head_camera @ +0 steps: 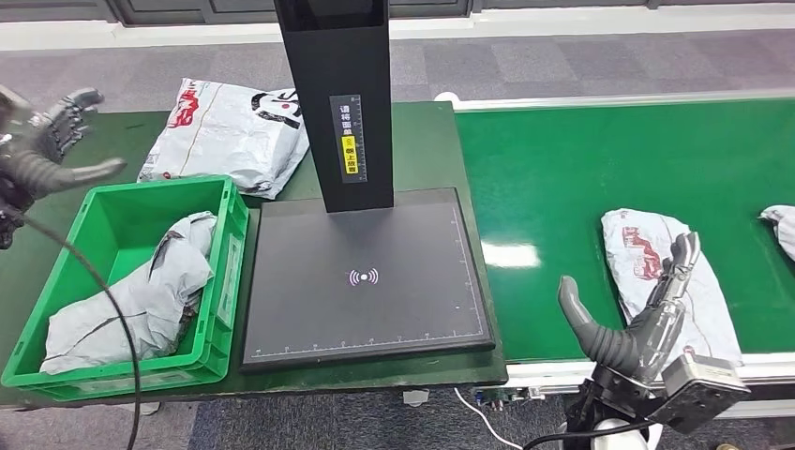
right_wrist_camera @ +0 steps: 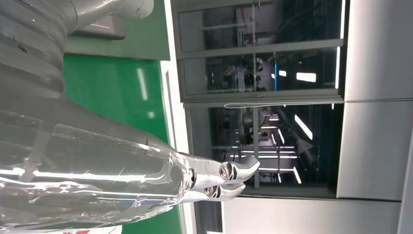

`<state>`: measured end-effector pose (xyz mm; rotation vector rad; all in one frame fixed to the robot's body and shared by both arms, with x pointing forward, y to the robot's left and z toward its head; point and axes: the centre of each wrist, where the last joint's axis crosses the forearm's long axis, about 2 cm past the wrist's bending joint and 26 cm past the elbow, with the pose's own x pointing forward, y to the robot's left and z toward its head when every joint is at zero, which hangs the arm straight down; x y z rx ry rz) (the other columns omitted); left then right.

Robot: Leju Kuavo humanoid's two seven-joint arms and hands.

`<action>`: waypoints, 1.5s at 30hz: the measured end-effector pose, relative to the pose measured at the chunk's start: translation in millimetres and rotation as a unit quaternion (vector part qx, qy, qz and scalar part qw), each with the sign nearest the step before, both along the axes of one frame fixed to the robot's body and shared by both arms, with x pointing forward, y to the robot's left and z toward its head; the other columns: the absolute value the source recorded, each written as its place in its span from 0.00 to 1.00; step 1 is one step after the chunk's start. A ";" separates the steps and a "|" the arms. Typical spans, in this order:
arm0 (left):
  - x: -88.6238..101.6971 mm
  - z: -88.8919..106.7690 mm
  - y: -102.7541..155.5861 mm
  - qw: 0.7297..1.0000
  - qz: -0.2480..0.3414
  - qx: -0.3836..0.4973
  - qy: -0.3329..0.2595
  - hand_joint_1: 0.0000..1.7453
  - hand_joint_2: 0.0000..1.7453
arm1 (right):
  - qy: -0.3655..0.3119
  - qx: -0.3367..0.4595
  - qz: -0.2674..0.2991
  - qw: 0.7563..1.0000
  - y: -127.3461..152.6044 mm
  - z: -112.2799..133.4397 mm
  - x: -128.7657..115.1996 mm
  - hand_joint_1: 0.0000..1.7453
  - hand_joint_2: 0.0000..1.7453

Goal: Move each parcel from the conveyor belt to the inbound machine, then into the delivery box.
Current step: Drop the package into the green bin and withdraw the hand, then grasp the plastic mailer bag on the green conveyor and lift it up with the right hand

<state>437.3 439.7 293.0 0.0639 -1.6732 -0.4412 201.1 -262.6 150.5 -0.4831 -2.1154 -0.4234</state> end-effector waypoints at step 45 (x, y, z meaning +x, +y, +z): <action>-118.0 -87.4 -210.2 0.873 -0.066 -0.475 -0.086 0.00 1.00 | 0.560 -0.472 -0.158 0.662 -187.3 4.4 207.4 0.00 1.00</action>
